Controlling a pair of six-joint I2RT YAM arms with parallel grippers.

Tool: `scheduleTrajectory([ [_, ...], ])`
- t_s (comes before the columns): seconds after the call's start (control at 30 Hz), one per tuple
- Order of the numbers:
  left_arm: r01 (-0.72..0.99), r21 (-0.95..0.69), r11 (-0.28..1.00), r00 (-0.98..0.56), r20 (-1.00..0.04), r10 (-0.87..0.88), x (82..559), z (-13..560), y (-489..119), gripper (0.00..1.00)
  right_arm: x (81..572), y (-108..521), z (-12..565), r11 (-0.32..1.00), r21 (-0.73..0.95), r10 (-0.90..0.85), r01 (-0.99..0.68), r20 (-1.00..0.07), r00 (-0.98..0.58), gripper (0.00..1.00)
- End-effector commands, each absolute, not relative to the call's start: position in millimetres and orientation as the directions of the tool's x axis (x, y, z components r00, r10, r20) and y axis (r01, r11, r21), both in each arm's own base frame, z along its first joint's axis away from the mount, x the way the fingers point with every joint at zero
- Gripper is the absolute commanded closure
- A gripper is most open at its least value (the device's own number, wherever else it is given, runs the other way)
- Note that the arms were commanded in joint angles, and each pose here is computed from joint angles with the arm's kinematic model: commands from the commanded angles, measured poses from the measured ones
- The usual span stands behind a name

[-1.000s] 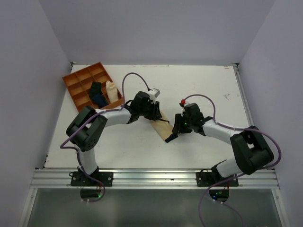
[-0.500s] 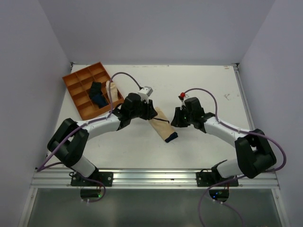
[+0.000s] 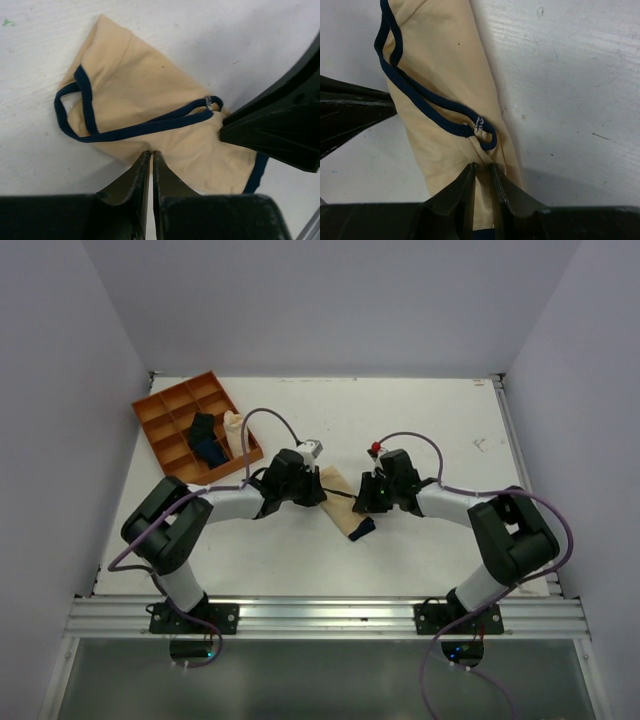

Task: Roll the underwear
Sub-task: Fold the underwear

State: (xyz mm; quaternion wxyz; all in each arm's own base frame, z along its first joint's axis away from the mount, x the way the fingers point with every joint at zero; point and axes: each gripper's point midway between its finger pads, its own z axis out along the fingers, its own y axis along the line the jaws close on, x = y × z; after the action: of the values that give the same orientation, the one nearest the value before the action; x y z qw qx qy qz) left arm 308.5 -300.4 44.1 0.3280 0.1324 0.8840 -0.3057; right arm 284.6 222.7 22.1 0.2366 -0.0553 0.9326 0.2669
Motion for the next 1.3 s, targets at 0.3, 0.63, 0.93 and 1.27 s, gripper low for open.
scheduleTrajectory([
  [0.3, 0.312, -0.379, 0.871, -0.731, -0.682, -0.035, 341, 59, -282, 0.87, 282, 209, 70, 0.857, 0.453, 0.077, -0.247, -0.586, -0.807, 0.70],
  [0.63, 0.373, -0.447, 0.813, -0.750, -0.661, -0.020, 335, 63, -302, 0.85, 253, 205, 35, 0.832, 0.523, 0.142, -0.184, -0.523, -0.841, 0.78],
  [0.93, 0.395, -0.399, 0.828, -0.743, -0.669, 0.032, 362, 34, -313, 0.85, 238, 201, 17, 0.855, 0.508, 0.202, -0.107, -0.516, -0.832, 0.80],
  [1.27, 0.439, -0.316, 0.841, -0.638, -0.769, 0.044, 384, 93, -306, 0.76, 224, 233, 35, 0.846, 0.531, 0.321, -0.033, -0.559, -0.765, 0.78],
])
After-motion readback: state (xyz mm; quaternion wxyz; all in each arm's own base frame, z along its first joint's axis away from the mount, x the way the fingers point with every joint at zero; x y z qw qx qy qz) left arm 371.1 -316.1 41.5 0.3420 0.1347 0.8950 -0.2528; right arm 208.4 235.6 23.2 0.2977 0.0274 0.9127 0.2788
